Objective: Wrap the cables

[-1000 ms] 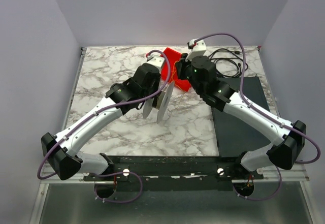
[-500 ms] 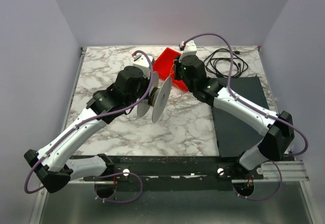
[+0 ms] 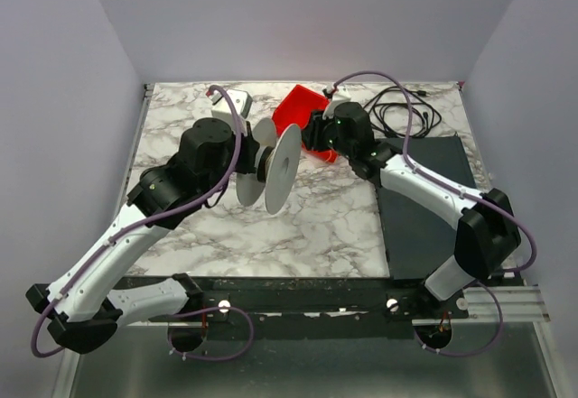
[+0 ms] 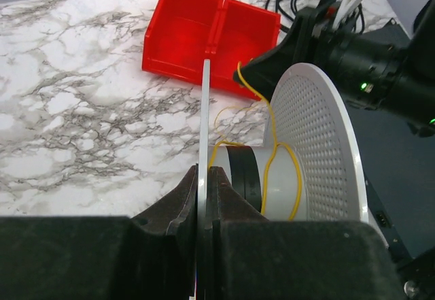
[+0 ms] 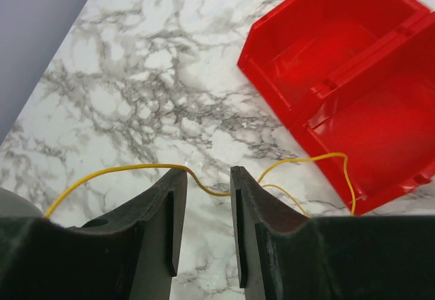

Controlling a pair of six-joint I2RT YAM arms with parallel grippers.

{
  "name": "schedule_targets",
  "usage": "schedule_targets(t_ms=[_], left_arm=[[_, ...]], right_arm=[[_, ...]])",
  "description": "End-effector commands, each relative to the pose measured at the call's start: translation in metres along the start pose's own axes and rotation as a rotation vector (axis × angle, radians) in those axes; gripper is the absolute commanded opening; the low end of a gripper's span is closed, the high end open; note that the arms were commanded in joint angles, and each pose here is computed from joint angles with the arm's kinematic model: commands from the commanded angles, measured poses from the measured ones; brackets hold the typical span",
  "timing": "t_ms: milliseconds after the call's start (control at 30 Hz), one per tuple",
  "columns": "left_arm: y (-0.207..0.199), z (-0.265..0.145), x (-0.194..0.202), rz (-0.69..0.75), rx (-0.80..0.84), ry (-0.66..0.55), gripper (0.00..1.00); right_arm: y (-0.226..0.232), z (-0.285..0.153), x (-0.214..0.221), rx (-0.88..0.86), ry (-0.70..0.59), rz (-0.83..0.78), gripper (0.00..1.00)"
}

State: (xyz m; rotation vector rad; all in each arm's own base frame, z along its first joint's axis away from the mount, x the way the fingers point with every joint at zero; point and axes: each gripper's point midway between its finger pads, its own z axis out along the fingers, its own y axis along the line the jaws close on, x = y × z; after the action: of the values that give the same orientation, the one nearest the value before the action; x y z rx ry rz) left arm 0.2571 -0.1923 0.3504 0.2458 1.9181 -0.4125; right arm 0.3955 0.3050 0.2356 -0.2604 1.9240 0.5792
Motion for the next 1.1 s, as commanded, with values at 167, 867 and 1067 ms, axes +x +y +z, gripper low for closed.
schedule_targets(t_ms=[167,867,1067], left_arm=[[-0.011,-0.043,-0.084,-0.142,0.052,-0.200,0.00],[-0.005,-0.053,-0.119,-0.244,0.006,-0.307,0.00],[-0.001,-0.052,-0.126,-0.290,-0.023,-0.327,0.00]], right_arm=[[0.046,0.007,0.035,-0.289,0.026,0.094,0.54],[0.014,0.012,0.091,-0.155,0.107,0.178,0.66],[0.011,0.028,0.100,-0.138,0.102,0.214,0.62]])
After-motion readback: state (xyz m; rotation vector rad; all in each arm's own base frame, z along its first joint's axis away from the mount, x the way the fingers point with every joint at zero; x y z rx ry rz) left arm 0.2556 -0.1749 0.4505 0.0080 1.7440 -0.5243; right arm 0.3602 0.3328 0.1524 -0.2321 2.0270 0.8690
